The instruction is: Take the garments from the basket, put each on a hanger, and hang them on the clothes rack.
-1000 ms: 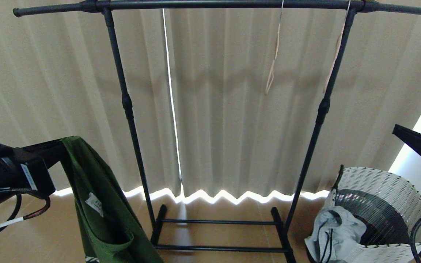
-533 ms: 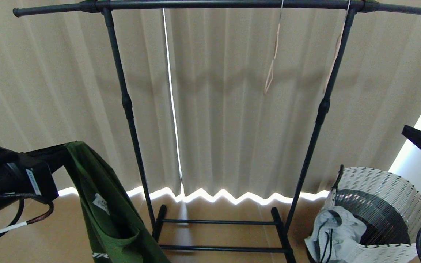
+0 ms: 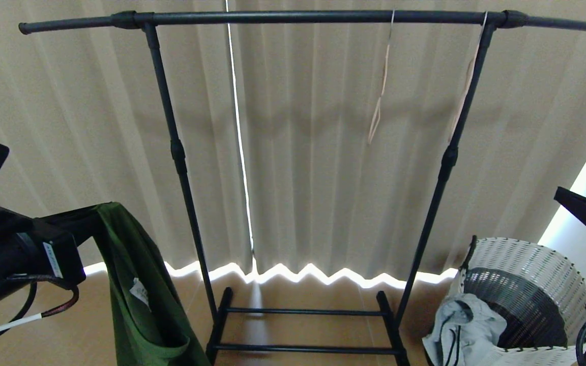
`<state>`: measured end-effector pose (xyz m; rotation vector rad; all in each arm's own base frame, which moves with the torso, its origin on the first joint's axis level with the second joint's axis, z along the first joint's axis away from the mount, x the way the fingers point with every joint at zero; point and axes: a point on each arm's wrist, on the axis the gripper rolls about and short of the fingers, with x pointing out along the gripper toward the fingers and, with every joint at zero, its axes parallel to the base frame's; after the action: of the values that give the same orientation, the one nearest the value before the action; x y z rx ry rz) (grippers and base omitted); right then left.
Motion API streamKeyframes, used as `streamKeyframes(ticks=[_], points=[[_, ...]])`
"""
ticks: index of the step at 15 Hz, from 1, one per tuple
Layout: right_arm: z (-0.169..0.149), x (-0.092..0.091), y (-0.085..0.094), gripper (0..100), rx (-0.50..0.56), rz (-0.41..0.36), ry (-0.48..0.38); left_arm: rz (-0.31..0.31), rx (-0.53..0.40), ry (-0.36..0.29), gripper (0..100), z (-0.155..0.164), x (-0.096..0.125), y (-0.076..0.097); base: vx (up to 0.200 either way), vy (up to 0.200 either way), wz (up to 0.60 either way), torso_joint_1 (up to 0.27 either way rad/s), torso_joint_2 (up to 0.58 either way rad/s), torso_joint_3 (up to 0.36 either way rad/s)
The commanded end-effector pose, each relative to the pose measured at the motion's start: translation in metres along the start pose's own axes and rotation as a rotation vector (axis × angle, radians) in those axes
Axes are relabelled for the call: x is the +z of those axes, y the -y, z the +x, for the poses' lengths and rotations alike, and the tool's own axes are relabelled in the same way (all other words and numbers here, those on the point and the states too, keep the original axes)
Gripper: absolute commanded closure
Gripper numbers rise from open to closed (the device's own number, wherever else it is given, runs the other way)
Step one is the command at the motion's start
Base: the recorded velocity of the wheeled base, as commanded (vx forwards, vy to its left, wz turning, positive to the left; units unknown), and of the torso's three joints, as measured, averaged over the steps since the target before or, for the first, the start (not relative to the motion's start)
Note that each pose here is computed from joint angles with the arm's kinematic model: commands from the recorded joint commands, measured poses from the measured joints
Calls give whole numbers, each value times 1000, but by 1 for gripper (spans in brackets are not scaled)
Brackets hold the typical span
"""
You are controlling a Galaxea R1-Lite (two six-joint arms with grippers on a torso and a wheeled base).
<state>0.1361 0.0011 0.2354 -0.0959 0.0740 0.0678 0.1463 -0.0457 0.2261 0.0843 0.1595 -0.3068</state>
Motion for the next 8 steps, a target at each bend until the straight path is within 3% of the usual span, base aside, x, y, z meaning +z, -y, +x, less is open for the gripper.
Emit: streamKeyframes(ticks=[1, 8], points=[[0, 0, 0, 0, 0, -1, 1, 4, 1, -8, 100, 2, -1, 0, 0, 0, 0, 95, -481, -300], [0, 2, 0, 0, 0, -3, 7, 17, 3, -7, 100, 4, -5, 0, 0, 0, 0, 150, -470, -307]])
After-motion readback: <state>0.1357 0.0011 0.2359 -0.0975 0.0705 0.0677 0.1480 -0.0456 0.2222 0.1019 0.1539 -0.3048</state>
